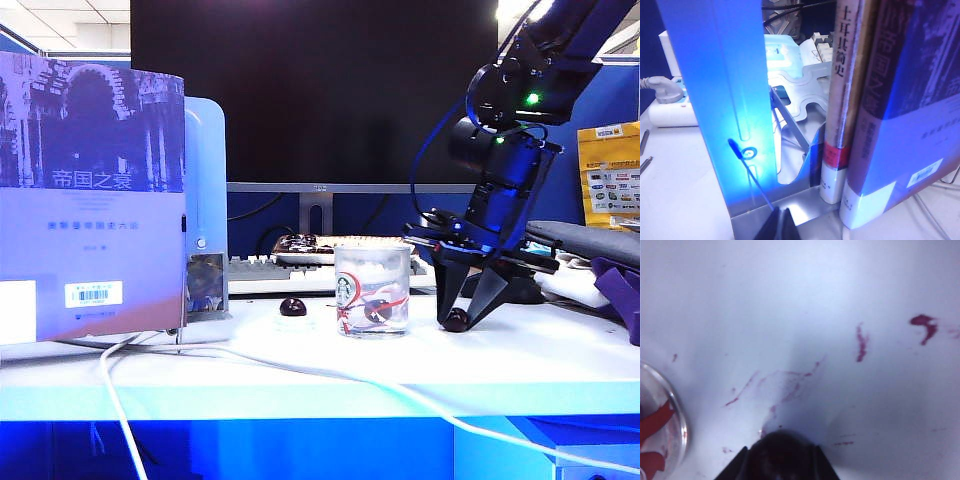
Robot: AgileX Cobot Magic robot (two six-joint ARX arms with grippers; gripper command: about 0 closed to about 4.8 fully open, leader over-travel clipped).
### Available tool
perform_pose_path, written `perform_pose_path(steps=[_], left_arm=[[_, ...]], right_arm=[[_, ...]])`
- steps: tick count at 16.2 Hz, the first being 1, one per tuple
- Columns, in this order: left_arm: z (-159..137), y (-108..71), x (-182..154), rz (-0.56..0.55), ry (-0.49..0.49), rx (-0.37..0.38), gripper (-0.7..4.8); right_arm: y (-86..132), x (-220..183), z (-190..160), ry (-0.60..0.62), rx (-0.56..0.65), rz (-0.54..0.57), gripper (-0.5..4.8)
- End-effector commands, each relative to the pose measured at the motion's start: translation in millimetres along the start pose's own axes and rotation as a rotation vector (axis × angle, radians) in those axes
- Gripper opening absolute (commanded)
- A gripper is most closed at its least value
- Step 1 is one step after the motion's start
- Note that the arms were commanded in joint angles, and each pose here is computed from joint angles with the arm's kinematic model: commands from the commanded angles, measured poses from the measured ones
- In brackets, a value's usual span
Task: Pick up the cherry on the right side of the glass and put it inside the glass.
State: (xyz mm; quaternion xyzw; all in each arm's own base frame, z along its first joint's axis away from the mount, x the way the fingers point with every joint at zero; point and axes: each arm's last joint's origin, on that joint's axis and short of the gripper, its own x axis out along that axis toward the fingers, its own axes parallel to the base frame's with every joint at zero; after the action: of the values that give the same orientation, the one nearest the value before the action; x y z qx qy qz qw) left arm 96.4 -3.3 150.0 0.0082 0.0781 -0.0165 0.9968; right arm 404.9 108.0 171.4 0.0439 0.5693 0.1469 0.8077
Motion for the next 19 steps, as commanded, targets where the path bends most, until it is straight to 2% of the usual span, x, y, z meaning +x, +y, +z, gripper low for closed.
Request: perform_pose_path(steps=[1,9,13,14,16,18,19], left_arm=[[-1,-0.1,0,-0.003,0.009,0.004,-0.05],[-1,-0.1,0,-0.003,0.009,0.004,-0.05],[-1,-0.1,0,-0.004,0.009,0.005,-0.05],[-1,-0.1,0,-0.003,0.009,0.004,-0.05],[-1,-0.1,0,-0.003,0.009,0.004,-0.05],[-1,-0.1,0,-0.003,0.009,0.004,-0.05],[-1,-0.1,0,-0.003,0.009,0.004,-0.05]], right_arm=[[1,-1,1,-0.003,-0.001,0.001,1.78],[14,-44,28,-0.013,-0.037,0.001,1.79],[23,-86,37,-0.110,-0.064,0.012,1.79],[28,-104,36,-0.146,-0.079,0.060,1.79],[37,-122,36,-0.189,-0.122,0.241,1.79],[42,-124,37,-0.180,-0.145,0.423,1.80],[46,-121,36,-0.163,-0.151,0.459,1.80]])
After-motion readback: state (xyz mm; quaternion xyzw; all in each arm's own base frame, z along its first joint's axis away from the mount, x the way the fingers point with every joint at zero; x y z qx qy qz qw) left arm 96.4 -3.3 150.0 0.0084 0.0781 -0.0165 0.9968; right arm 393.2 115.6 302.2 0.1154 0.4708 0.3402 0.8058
